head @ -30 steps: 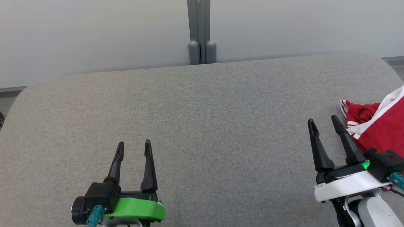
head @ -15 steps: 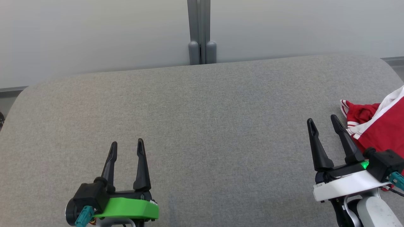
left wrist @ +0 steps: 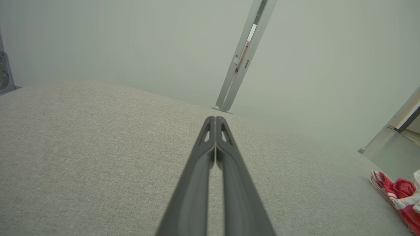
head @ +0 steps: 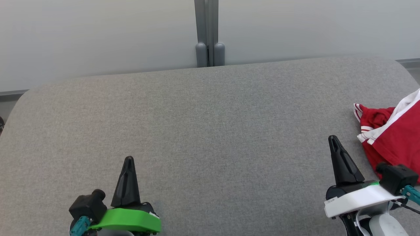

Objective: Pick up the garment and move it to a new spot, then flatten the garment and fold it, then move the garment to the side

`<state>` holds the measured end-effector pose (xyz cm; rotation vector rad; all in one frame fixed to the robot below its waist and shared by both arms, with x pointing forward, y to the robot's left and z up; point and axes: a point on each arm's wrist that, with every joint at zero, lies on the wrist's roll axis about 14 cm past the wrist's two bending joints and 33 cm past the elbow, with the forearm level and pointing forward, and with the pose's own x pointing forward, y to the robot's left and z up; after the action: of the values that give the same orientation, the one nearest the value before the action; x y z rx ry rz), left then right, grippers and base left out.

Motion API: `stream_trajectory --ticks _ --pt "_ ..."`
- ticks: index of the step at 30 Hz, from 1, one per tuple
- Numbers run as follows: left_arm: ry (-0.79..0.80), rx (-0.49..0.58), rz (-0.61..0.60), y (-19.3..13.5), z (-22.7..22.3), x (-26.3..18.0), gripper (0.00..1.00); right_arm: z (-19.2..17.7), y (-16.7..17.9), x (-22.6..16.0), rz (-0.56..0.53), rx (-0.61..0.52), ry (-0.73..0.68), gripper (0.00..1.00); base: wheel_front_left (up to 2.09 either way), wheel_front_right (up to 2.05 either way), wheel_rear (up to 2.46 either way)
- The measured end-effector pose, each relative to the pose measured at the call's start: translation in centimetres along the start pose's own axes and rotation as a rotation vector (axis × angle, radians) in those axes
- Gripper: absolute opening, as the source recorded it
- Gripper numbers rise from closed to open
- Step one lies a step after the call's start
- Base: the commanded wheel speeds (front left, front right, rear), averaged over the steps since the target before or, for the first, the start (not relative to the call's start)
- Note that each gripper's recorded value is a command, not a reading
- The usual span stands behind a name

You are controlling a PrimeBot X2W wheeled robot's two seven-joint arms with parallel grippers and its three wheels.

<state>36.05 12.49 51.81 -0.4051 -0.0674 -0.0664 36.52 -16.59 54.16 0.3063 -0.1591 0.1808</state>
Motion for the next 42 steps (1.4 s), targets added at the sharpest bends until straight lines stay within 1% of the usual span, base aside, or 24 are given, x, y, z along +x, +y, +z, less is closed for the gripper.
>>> stream_trajectory --ticks 12,22,42 --pt "0.063 -0.186 0.055 1.9 -1.0 0.0 0.0 -0.7 -1.4 0.0 -0.077 0.2 0.025 0.0 0.0 0.0 0.0" --pt "0.09 -0.323 0.086 3.0 -1.3 0.2 0.0 -1.0 -2.2 0.2 -0.123 0.343 0.032 0.0 0.0 0.0 0.0" --pt "0.1 -0.561 0.122 4.5 -1.1 0.8 0.0 -1.7 -3.4 0.4 -0.19 0.595 0.038 0.0 0.0 0.0 0.0"
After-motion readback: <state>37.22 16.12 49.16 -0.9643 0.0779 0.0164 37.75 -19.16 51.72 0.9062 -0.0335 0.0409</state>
